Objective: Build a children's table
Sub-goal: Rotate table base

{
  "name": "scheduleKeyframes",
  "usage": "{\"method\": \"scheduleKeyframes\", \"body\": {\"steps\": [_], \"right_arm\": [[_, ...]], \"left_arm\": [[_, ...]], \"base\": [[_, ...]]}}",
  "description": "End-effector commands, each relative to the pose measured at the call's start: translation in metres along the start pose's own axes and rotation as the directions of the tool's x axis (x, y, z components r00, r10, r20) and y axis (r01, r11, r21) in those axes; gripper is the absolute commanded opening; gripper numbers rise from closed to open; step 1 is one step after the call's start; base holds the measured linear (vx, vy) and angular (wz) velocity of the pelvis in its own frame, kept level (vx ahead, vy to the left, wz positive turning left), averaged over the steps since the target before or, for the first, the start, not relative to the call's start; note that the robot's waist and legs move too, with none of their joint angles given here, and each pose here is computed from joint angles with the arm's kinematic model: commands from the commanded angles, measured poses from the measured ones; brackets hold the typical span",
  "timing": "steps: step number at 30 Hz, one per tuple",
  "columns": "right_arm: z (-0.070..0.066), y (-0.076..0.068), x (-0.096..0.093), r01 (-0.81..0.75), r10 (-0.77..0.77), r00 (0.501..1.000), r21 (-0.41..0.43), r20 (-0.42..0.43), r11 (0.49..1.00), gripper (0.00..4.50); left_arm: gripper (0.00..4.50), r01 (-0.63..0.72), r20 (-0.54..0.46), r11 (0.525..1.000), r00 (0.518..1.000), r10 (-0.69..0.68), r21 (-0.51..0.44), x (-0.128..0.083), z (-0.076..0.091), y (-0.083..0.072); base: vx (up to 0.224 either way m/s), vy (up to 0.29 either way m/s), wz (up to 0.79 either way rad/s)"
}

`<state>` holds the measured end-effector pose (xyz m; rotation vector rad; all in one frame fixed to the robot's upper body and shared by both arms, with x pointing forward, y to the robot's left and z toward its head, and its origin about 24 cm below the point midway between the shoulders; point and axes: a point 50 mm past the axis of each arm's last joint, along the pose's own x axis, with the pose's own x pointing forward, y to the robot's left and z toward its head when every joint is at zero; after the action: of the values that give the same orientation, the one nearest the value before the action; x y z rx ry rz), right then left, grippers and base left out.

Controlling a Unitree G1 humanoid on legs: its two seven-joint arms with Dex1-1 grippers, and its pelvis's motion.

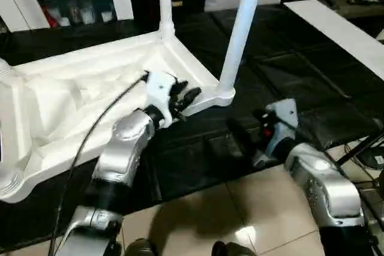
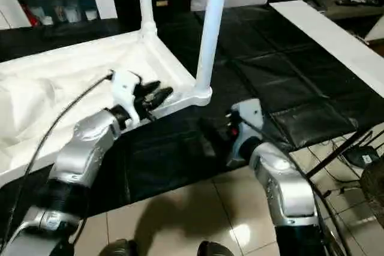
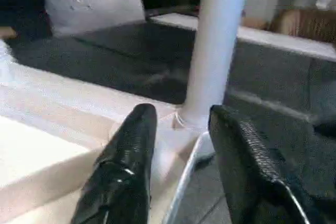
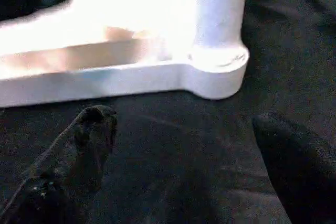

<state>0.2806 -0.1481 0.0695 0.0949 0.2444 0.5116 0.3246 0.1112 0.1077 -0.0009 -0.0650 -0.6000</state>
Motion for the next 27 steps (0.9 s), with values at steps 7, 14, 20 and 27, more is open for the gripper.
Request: {"method": "scheduleKeyframes", "body": {"steps": [7,14,20,27], "right_arm": [[-0.005,0.011,-0.001,-0.027,0.027,0.999,-0.009,-0.017,1.000,4.50],[-0.002,0.010,-0.002,0.000,-0.001,1.000,0.038,0.023,0.999,4.50],[0.003,0.012,-0.003,-0.017,0.018,0.998,-0.008,0.065,1.000,4.50],[-0.002,0.015,-0.001,-0.024,0.026,0.999,-0.065,0.025,0.998,4.50]], "left_arm": [[2.64,-0.123,-0.020,0.992,0.992,0.122,-0.019,-0.033,-0.010,-0.005],[3.07,-0.216,-0.091,0.975,0.973,0.210,-0.058,-0.053,-0.024,-0.002],[3.18,-0.237,-0.102,0.971,0.967,0.232,-0.035,-0.059,-0.025,-0.003],[3.18,-0.249,-0.113,0.968,0.963,0.245,-0.019,-0.061,-0.026,-0.004]], "base": [[0.000,0.000,0.00],[0.000,0.000,0.00],[0.000,0.000,0.00],[0.006,-0.023,0.19]]}}
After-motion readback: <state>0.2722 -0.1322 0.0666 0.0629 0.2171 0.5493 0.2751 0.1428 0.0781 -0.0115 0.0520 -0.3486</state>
